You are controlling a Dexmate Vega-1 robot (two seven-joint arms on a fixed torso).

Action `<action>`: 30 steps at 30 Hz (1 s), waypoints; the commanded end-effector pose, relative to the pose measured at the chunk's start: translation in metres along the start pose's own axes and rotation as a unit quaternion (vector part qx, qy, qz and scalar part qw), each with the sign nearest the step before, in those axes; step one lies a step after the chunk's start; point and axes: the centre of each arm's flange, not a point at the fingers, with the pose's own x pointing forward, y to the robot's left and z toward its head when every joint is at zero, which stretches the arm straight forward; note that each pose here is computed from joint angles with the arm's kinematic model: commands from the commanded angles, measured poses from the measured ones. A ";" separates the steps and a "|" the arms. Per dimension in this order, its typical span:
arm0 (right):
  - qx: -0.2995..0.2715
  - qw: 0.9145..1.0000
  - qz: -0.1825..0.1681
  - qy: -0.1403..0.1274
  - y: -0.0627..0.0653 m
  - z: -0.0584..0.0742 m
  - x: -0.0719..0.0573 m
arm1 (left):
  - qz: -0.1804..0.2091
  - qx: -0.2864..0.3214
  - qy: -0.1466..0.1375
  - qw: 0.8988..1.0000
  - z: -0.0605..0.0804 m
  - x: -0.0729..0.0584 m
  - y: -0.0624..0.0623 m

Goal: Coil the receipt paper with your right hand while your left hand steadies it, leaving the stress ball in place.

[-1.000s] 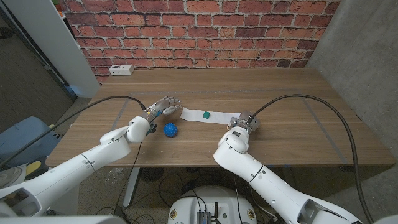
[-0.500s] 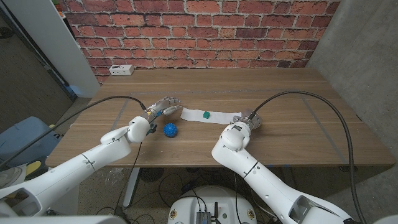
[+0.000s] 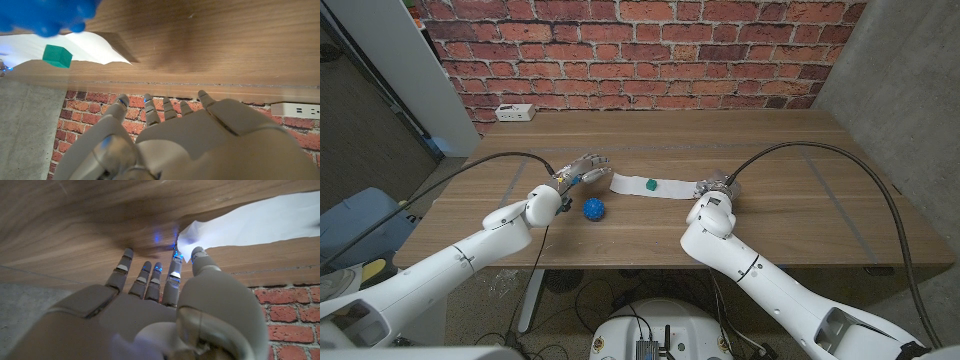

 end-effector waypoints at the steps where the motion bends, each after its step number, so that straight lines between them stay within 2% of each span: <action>1: 0.025 0.998 -0.007 -0.064 0.000 0.004 0.001 | -0.004 0.000 0.004 1.000 -0.001 0.002 0.001; 5: 0.029 0.997 -0.021 -0.073 0.000 0.008 0.002 | -0.006 0.001 0.003 1.000 -0.002 0.003 0.001; 10: 0.045 0.992 -0.056 -0.103 -0.002 0.011 0.001 | -0.006 -0.004 0.001 1.000 -0.004 0.001 0.002; 12: 0.047 0.991 -0.061 -0.106 -0.002 0.012 0.001 | -0.006 -0.005 0.002 1.000 -0.004 0.001 0.002; 18: 0.032 0.987 -0.094 -0.128 -0.007 0.016 0.001 | -0.001 -0.010 0.001 1.000 -0.007 0.000 0.004; 27: -0.008 0.980 -0.148 -0.129 -0.031 0.015 0.002 | 0.001 -0.010 -0.010 1.000 -0.008 0.000 0.004; 30: -0.023 0.978 -0.167 -0.122 -0.038 0.014 0.003 | 0.007 -0.007 -0.017 1.000 -0.006 0.000 0.004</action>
